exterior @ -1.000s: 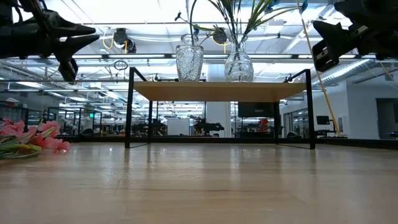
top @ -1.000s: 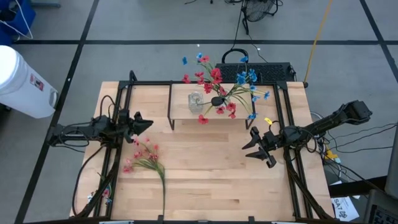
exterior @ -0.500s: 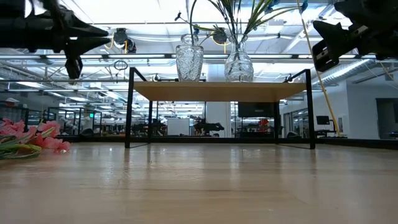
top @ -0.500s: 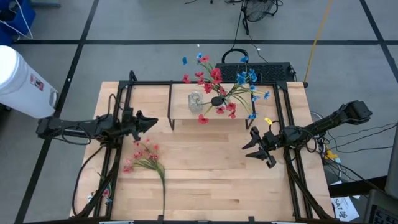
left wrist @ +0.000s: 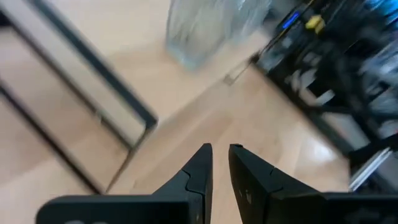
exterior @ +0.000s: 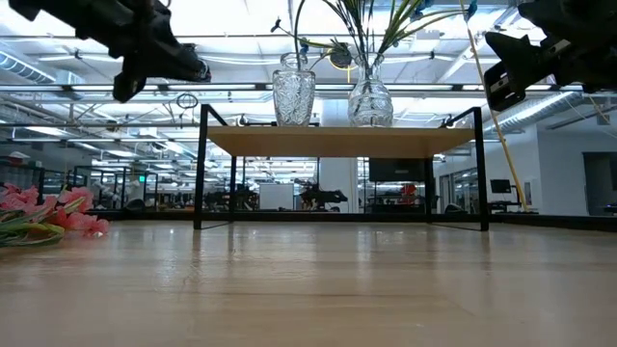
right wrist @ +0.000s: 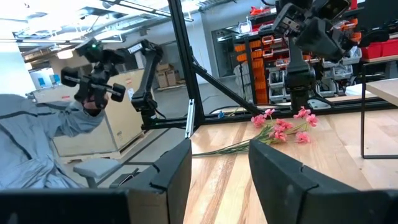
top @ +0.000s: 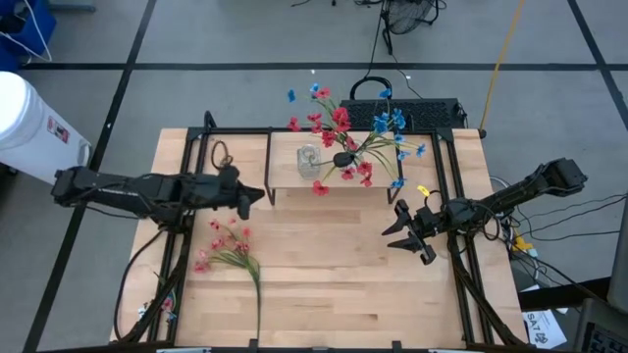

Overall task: Pick and place flowers into a vace then onto a shelf
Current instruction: Put the pink flowers into the left transparent vase on the shelf

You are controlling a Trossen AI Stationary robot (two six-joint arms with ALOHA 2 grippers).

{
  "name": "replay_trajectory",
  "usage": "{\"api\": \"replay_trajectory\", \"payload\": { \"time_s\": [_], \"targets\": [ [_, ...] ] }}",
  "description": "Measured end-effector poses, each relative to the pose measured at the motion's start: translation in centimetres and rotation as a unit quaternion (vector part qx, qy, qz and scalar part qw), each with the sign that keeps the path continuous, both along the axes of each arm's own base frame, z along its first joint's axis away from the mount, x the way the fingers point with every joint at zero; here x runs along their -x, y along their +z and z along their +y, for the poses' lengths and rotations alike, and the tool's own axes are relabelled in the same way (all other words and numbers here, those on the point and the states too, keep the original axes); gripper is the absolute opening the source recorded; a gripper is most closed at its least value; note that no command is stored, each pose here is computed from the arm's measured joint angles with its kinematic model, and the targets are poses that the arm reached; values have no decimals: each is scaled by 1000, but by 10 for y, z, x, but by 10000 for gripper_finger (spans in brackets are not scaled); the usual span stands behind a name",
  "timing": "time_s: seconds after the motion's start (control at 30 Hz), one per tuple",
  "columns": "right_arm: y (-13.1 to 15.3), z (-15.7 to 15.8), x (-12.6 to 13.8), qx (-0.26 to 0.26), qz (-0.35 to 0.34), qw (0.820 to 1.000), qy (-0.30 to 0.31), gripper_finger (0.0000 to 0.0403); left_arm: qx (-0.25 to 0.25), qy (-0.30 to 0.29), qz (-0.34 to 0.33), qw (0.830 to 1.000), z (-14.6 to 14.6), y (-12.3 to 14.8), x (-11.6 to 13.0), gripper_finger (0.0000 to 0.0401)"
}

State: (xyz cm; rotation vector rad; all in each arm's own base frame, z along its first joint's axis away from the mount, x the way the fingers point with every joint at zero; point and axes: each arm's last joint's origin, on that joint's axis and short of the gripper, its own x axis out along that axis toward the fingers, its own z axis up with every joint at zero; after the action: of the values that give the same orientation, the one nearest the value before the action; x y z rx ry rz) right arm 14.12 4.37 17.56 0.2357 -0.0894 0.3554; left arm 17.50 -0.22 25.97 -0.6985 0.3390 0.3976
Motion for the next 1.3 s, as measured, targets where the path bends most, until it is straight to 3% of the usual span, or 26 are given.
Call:
{"api": "replay_trajectory", "payload": {
  "time_s": [0.13, 0.43, 0.77, 0.9, 1.1, 1.3],
  "targets": [
    [0, 0, 0, 0, 0, 1000, 0, 150, 25, 15, 59, 998, -9, -2, 0, 58],
    [0, 0, 0, 0, 0, 1000, 0, 150, 131, 60, 116, 983, -33, -17, 12, 58],
    [0, 0, 0, 0, 0, 1000, 0, 150, 183, 30, 157, 970, -70, -35, 5, 64],
    [0, 0, 0, 0, 0, 1000, 0, 150, 205, 24, 190, 960, -82, -45, 4, 98],
    [0, 0, 0, 0, 0, 1000, 0, 150, 242, 33, 214, 946, -99, -54, 6, 192],
    [0, 0, 0, 0, 0, 1000, 0, 150, 257, 16, 202, 945, -117, -56, 9, 263]
  ]
}}
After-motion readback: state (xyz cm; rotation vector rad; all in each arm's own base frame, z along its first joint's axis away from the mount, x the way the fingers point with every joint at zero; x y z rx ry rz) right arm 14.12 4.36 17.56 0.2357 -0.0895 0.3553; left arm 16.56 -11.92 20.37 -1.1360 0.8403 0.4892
